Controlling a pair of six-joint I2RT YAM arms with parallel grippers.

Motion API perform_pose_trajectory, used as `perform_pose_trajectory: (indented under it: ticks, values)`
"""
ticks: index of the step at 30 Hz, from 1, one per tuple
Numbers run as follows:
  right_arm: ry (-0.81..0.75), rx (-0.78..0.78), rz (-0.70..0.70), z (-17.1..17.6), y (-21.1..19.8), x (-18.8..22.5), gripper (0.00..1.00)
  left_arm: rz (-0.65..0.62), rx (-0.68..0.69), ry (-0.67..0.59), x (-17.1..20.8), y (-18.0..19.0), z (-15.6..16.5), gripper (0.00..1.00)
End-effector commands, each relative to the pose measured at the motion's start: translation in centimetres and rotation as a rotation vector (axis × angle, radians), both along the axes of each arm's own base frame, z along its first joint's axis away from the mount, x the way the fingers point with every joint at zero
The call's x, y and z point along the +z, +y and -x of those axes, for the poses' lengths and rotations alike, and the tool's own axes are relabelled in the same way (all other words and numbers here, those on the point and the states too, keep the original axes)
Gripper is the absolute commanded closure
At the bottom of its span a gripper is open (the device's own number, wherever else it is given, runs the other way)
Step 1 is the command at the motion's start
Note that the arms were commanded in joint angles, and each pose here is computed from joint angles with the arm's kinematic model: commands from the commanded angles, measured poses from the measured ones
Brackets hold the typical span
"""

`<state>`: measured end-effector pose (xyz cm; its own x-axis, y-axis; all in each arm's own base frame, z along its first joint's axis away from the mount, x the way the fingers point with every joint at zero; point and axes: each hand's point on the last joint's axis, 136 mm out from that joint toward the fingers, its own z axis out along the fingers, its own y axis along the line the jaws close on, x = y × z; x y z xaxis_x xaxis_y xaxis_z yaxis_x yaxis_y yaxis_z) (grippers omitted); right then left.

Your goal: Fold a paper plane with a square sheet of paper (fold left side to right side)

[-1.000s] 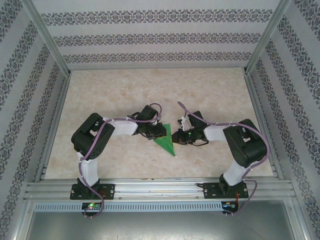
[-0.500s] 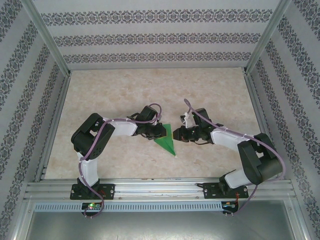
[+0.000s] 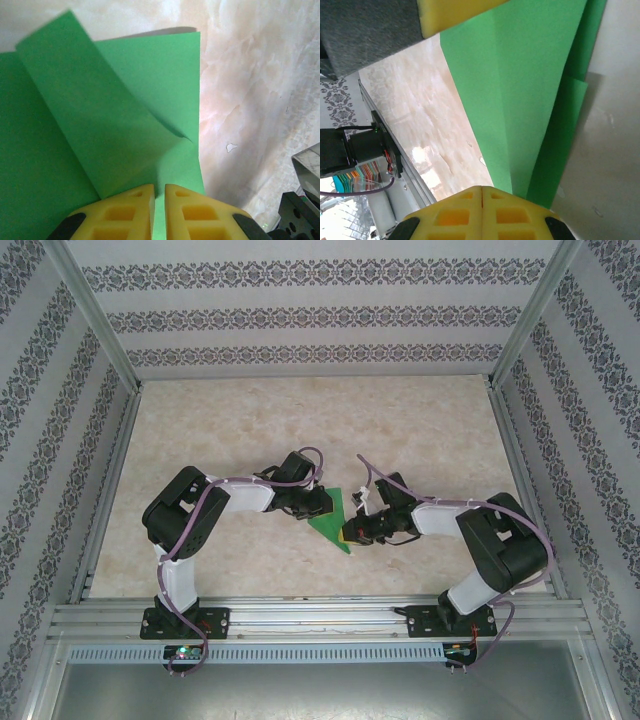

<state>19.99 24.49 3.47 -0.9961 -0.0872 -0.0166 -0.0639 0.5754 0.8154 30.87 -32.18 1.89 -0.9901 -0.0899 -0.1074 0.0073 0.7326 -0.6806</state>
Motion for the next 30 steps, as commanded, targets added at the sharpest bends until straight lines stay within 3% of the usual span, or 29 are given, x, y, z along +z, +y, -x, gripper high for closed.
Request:
perform_pose_trajectory:
  ticks: [1,30]
  values:
    - [0.017,0.023,-0.007,0.8,0.3,-0.6,1.0,-0.117,0.012,0.092,-3.9,2.3,2.0,0.84]
    - [0.07,0.028,0.088,2.6,-0.7,-3.3,1.0,-0.123,0.024,0.096,-4.0,2.7,1.9,0.85]
